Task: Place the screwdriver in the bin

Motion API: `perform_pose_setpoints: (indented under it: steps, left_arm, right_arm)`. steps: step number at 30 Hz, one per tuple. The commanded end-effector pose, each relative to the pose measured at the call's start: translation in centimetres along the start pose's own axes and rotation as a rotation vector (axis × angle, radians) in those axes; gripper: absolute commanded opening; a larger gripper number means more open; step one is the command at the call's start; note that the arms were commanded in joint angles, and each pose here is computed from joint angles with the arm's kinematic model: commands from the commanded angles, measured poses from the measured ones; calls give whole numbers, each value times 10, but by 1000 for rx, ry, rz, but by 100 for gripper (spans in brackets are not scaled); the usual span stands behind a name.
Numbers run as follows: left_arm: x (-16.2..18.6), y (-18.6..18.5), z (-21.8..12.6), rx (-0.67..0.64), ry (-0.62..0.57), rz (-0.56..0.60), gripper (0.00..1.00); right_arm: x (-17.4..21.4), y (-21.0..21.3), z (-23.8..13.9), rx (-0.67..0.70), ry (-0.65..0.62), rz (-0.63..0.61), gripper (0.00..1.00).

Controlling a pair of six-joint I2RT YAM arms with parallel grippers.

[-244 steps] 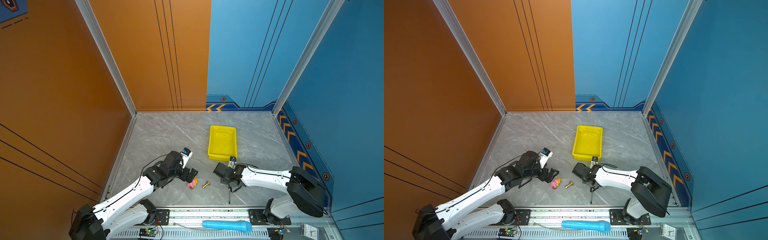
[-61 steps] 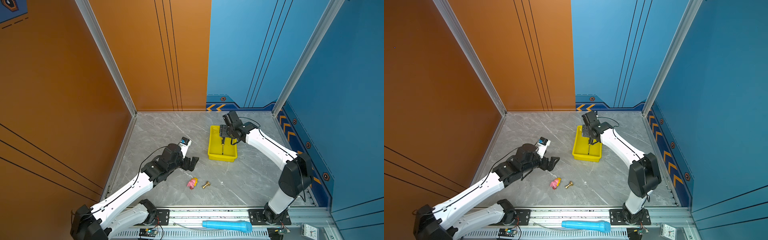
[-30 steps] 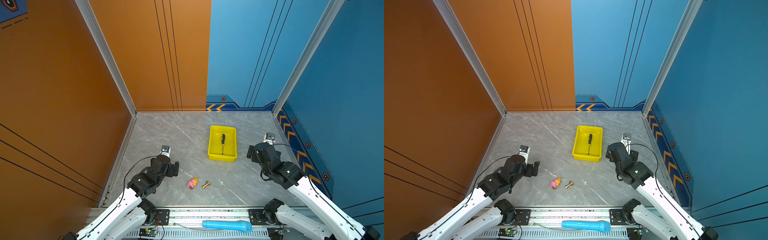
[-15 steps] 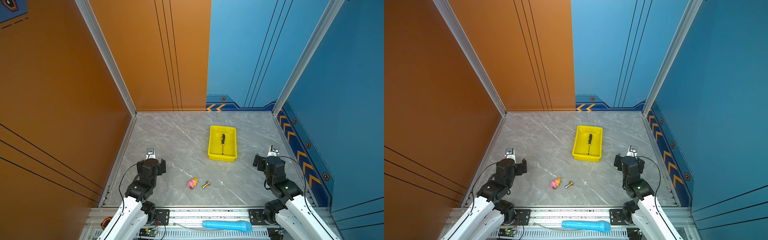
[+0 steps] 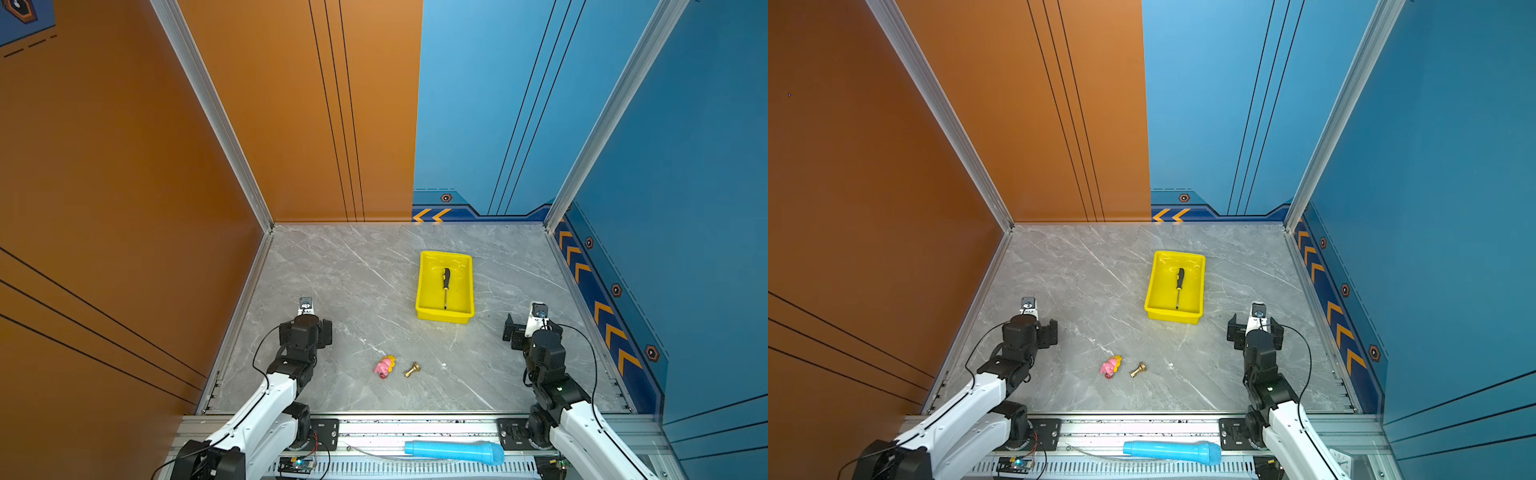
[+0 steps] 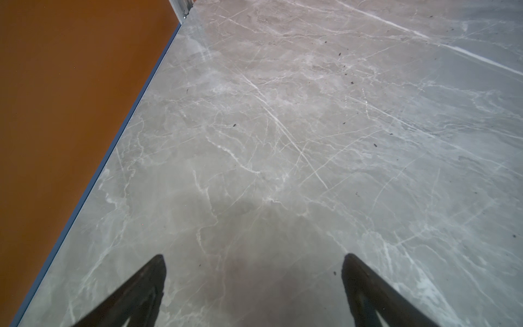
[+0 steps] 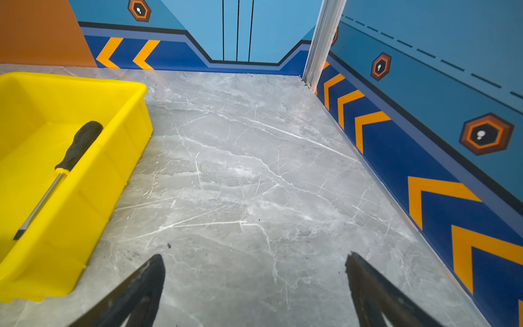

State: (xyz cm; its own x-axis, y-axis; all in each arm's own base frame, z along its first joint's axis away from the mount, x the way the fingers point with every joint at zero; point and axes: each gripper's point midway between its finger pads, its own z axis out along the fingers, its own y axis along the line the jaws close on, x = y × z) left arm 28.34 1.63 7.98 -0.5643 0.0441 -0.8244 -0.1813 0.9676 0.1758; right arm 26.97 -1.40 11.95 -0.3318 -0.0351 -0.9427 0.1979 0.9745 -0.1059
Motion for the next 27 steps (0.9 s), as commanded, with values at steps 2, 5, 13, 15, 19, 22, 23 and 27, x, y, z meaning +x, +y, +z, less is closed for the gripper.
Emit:
perform_pose_setpoints:
  steps: [2,5,13,15,19,22,23,27]
  left_arm:
    - [-51,-12,10,56,-173,-39,98]
    - [-61,-17,21,69,-186,-40,98]
    - [-83,-31,52,95,-216,-18,98]
    - [-87,-34,59,102,-217,8,98]
    - [-84,-28,72,106,-211,-9,98]
    - [-78,-22,84,108,-199,-53,98]
    - [-77,-22,85,120,-208,-61,98]
    - [-72,-26,85,152,-217,-63,98]
  right_arm:
    - [-26,-6,10,18,-129,67,100]
    - [-28,-4,18,13,-142,88,100]
    - [-34,3,52,9,-132,68,100]
    - [-37,5,60,5,-143,75,100]
    - [-37,9,76,-5,-151,98,100]
    - [-34,5,81,29,-158,109,100]
    - [-33,3,82,36,-157,113,100]
    - [-27,8,86,13,-146,105,100]
